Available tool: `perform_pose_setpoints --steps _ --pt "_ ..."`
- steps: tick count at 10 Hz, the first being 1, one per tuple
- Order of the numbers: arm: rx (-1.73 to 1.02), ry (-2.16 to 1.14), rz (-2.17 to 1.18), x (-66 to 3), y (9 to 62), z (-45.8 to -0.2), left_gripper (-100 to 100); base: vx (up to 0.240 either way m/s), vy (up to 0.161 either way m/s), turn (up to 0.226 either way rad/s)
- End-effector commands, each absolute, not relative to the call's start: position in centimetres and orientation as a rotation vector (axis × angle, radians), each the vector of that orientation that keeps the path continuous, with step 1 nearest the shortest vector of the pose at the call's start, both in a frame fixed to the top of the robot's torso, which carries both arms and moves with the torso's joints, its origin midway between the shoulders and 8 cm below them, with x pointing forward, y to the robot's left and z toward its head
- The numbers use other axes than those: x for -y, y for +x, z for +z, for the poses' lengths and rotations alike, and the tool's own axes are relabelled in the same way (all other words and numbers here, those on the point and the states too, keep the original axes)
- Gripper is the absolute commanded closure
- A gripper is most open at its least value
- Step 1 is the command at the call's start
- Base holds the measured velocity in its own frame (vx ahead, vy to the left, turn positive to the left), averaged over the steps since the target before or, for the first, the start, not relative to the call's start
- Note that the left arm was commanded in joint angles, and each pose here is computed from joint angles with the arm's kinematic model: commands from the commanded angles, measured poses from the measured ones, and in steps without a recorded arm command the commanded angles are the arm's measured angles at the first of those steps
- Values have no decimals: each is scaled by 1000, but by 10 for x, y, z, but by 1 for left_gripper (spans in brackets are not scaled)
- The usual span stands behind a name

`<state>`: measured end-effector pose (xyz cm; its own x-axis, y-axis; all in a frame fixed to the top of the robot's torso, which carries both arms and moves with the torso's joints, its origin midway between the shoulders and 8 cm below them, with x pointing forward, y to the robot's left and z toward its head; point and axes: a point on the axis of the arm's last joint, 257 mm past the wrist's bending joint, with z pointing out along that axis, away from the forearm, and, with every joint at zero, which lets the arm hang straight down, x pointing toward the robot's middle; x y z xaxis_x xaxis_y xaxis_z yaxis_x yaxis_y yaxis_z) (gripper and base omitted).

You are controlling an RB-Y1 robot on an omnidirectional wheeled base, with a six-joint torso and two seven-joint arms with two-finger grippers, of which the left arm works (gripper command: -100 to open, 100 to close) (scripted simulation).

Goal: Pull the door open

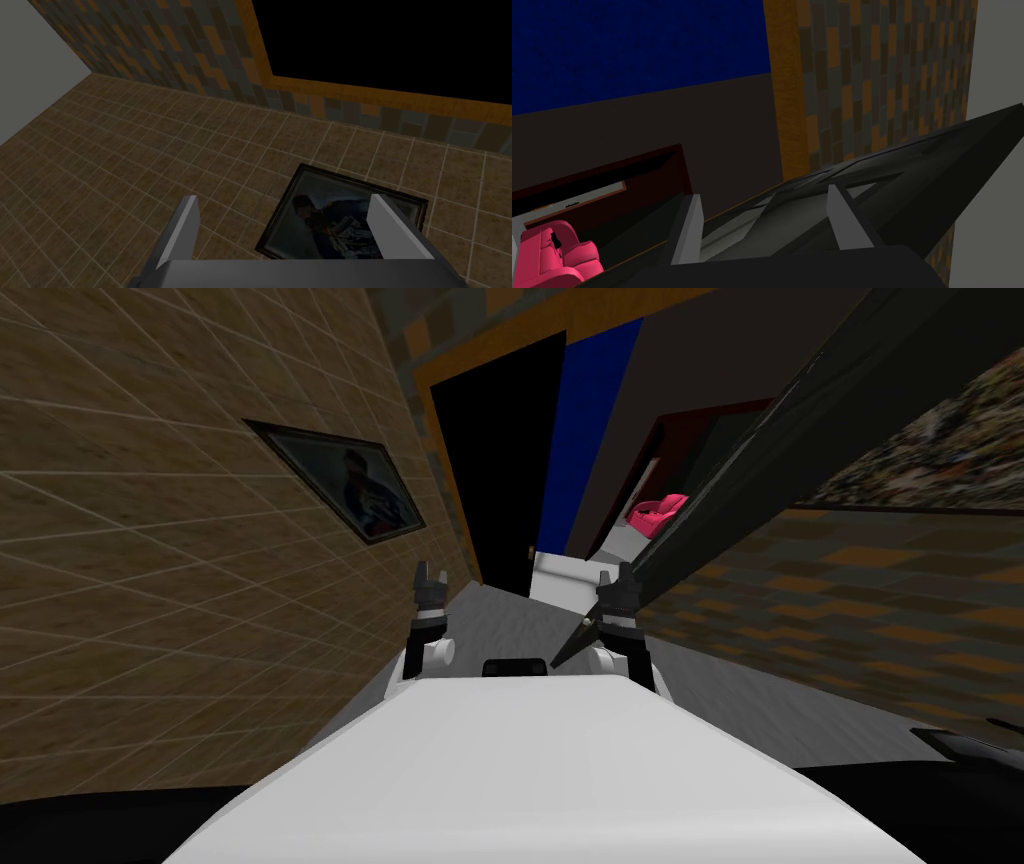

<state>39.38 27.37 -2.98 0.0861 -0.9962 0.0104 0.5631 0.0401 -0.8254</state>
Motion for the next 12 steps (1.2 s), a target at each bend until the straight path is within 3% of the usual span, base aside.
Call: perform_pose_setpoints --steps 1,12 --pt "-723 -796 -1355 -275 400 -40 -100 94 9 -60" --pt "-806 -863 -1291 -290 441 -116 -100 91 8 -82"
